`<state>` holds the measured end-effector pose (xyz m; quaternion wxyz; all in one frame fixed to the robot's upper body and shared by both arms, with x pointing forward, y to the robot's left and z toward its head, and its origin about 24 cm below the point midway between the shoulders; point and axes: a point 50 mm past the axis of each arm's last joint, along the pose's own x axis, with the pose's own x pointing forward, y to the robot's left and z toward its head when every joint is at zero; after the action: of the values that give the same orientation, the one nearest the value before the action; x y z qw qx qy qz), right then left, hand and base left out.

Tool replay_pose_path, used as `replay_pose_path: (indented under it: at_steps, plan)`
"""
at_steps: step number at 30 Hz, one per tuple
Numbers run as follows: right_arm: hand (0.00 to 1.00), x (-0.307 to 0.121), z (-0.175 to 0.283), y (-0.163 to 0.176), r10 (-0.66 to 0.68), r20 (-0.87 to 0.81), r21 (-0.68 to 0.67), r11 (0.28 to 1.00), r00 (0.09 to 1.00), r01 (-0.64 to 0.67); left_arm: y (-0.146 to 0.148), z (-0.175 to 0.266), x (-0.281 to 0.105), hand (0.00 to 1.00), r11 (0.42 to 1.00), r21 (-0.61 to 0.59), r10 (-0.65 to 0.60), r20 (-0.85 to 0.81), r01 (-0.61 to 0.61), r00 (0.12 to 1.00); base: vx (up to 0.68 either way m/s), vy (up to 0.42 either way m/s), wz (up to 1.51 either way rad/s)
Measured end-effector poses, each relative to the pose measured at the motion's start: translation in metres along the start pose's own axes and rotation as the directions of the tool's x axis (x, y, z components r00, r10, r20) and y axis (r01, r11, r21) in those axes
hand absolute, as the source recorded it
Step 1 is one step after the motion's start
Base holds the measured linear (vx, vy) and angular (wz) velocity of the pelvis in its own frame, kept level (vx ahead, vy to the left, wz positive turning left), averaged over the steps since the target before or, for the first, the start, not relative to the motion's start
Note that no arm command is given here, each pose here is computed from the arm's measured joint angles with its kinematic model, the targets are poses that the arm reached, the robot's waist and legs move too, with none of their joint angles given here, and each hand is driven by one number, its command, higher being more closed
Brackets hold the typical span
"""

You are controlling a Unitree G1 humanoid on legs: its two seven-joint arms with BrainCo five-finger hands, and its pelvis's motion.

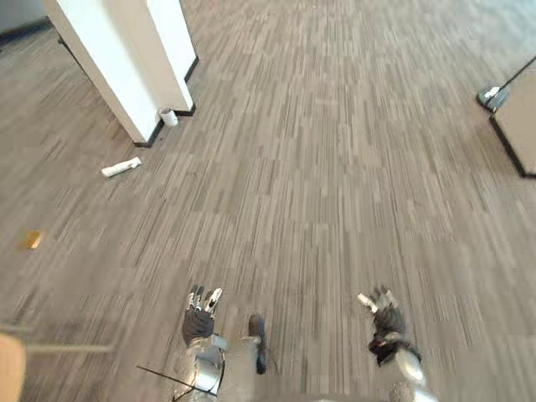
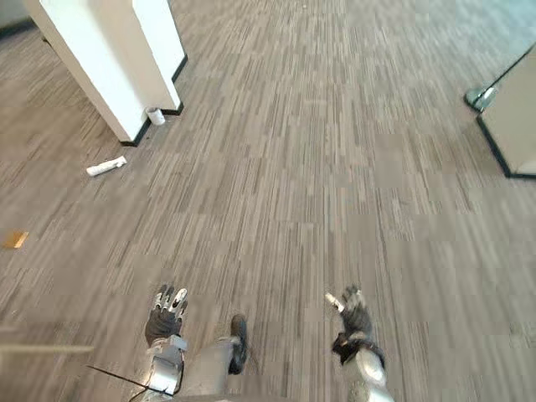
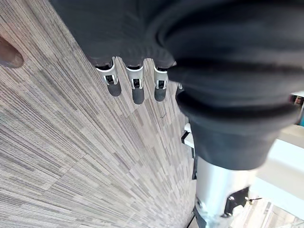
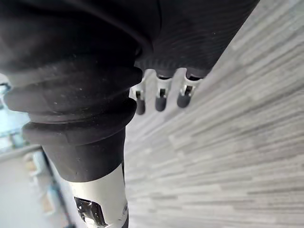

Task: Organize washtable

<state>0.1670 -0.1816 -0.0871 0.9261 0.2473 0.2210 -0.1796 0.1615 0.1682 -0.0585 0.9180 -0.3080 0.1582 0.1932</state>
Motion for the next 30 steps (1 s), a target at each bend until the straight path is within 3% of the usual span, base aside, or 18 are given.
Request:
replay_pose_path:
  at_steps: [4, 8, 12, 15, 22, 30]
  plan:
    - [0.00, -0.008, -0.006, 0.002, 0.041, -0.016, -0.013, 0.999, 0.999, -0.042, -0.011, 0.010, 0.009, 0.00, 0.998, 0.039, -0.052, 0.042, 0.050, 0.998, 0.64, 0.177, 0.20]
    - [0.00, -0.017, -0.013, -0.011, 0.003, -0.035, -0.006, 1.000, 0.999, -0.003, -0.020, 0.011, 0.019, 0.00, 0.994, 0.066, -0.085, 0.043, 0.082, 0.995, 0.56, -0.050, 0.49]
    - [0.00, -0.019, -0.014, -0.014, -0.026, -0.036, 0.000, 1.000, 0.999, 0.026, -0.011, 0.000, 0.012, 0.00, 0.992, 0.106, -0.063, -0.003, 0.063, 0.998, 0.67, -0.183, 0.56]
    - [0.00, -0.017, 0.011, -0.007, 0.031, 0.055, -0.009, 1.000, 0.998, -0.030, -0.004, -0.013, -0.002, 0.00, 1.000, 0.019, 0.011, -0.022, -0.010, 1.000, 0.74, -0.215, 0.05]
    - [0.00, 0.001, 0.022, 0.009, 0.047, 0.084, 0.060, 0.997, 0.995, -0.052, 0.018, -0.018, -0.012, 0.00, 0.996, -0.005, 0.092, -0.052, -0.093, 0.994, 0.64, -0.096, -0.70]
    - [0.00, -0.009, -0.011, -0.025, -0.083, -0.053, 0.029, 0.996, 0.995, 0.084, 0.022, -0.019, -0.010, 0.00, 0.996, 0.002, 0.090, -0.072, -0.090, 0.993, 0.68, 0.220, -0.44]
